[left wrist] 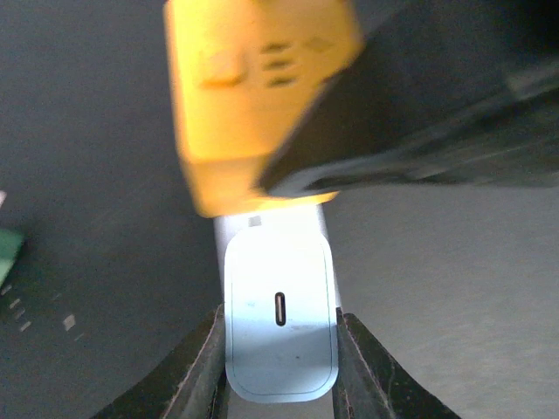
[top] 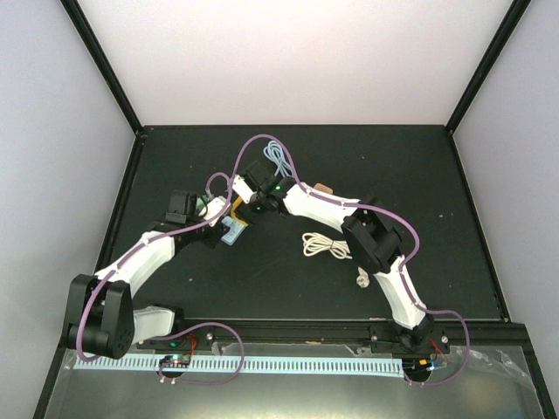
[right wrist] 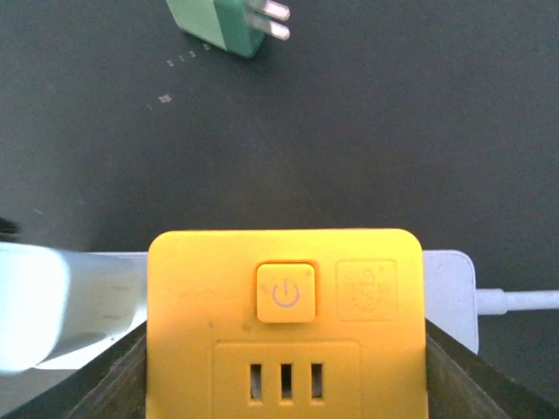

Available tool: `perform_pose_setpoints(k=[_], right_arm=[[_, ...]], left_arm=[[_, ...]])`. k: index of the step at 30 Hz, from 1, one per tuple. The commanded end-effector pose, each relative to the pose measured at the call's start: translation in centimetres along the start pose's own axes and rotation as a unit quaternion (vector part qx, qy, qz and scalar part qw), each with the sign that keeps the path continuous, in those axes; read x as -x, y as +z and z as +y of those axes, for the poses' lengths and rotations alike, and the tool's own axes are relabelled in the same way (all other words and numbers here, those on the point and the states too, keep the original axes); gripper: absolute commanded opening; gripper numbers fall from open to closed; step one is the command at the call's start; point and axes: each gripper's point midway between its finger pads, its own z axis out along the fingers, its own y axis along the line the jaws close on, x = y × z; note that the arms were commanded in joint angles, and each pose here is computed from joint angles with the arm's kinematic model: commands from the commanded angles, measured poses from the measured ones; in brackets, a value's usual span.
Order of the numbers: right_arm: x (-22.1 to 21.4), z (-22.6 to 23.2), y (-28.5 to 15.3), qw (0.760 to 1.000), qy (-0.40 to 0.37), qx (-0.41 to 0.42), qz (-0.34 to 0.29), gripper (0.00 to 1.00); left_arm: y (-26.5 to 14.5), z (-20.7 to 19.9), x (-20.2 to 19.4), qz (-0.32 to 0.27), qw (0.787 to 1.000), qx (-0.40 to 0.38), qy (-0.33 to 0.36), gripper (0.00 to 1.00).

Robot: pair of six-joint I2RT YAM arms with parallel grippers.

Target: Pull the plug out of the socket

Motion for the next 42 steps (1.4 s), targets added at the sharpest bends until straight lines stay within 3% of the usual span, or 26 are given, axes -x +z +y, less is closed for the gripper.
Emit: perform_pose_setpoints(k=[1,6,12,21,30,39,42], right_arm=[[-9.7,-4.5,3.8,0.986,0.006,-0.088,0.143,0.01],[-9.6,-4.4,3.8,0.986,0.008,-0.086,0.142,0.01],[-9.9,-3.8,3.7,0.987,0.006,-0.068,0.146,0.01],[-8.9,-2.3,2.8,0.991,-0.005,-0.026,0.132,0.01],[-9.1,-0.9,1.6,0.991,-0.033,0.015,0.129,0.01],[-9.2,0.8,0.3,0.989,-0.056,0.061,0.12,0.01],[-9.5,1.1,0.1,0.988,-0.063,0.068,0.125,0.01]], left_arm=[[-1.9,-2.1,3.8,-0.063,0.996,-0.05,0.035,0.02],[-3.1,-2.5,4.0,-0.09,0.994,-0.046,0.053,0.03],[-3.4,-0.5,2.2,-0.061,0.997,-0.047,0.016,0.03],[-4.2,6.9,-1.5,0.0,0.995,-0.033,-0.091,0.06],[-3.7,14.9,-3.4,0.026,0.982,-0.028,-0.186,0.09],[-1.4,16.4,-5.6,0.059,0.967,-0.082,-0.234,0.13],[-1.0,16.7,-6.2,0.065,0.963,-0.087,-0.245,0.19]])
